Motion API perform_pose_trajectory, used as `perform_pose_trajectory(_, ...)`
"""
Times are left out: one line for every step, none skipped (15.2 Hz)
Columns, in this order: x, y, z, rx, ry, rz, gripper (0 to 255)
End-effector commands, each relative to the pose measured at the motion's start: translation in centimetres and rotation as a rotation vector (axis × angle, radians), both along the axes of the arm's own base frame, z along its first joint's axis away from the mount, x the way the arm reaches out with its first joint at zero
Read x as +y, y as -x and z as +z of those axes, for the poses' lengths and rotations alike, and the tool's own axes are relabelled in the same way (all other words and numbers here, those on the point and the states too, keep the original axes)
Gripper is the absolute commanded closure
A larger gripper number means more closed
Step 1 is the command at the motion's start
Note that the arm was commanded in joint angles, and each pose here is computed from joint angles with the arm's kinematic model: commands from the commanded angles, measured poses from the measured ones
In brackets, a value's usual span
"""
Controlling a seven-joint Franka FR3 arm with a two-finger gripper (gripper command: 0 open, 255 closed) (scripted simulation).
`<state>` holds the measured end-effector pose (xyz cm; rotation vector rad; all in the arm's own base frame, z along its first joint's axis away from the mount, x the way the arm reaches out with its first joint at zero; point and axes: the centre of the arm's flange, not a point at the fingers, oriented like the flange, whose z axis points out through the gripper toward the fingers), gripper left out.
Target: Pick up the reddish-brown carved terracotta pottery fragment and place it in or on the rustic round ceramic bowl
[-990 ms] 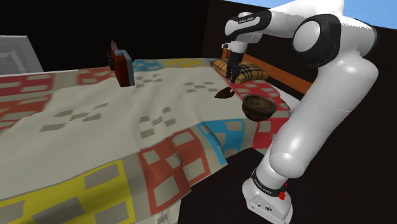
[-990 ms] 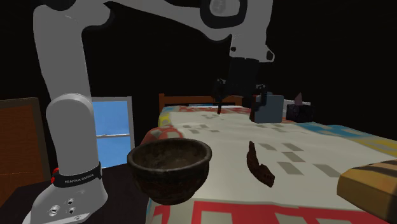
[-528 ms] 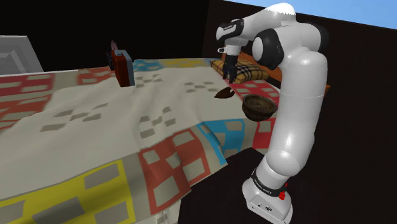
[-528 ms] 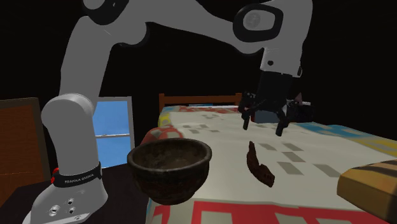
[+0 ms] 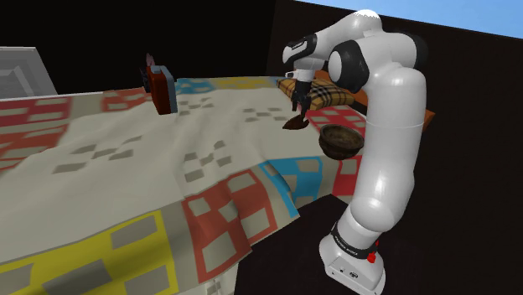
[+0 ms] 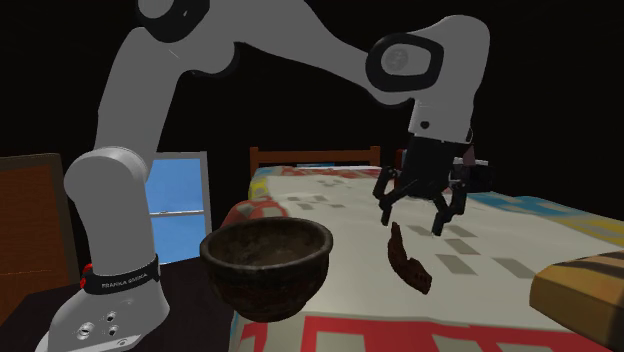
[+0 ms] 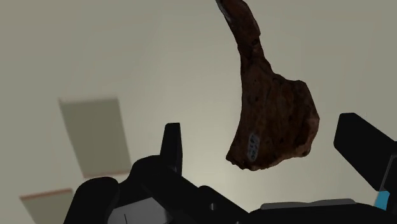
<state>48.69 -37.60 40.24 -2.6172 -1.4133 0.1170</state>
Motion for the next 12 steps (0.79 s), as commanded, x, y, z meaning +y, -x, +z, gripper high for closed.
perform_pose_trajectory(0.08, 0.08, -0.39, 0.0, 0.0, 0.0, 0)
perform_pose_trajectory(0.08, 0.08, -0.39, 0.0, 0.0, 0.0, 0)
perform_pose_trajectory(0.08, 0.08, -0.39, 0.0, 0.0, 0.0, 0)
perform_pose_trajectory(0.08, 0.08, -0.39, 0.0, 0.0, 0.0, 0)
perform_pose_trajectory(0.08, 0.08, -0.39, 0.0, 0.0, 0.0, 0)
perform_pose_trajectory(0.08, 0.08, -0.39, 0.0, 0.0, 0.0, 0)
perform_pose_trajectory(0.08, 0.07, -0.39, 0.0, 0.0, 0.0, 0)
perform_pose_trajectory(0.08, 0.07, -0.39, 0.0, 0.0, 0.0, 255)
perform_pose_trajectory(0.08, 0.07, -0.39, 0.0, 0.0, 0.0, 255)
perform_pose_trajectory(0.08, 0.07, -0.39, 0.0, 0.0, 0.0, 255)
perform_pose_trajectory(0.07, 0.08, -0.39, 0.0, 0.0, 0.0, 255)
perform_pose_trajectory(0.08, 0.08, -0.39, 0.0, 0.0, 0.0, 255)
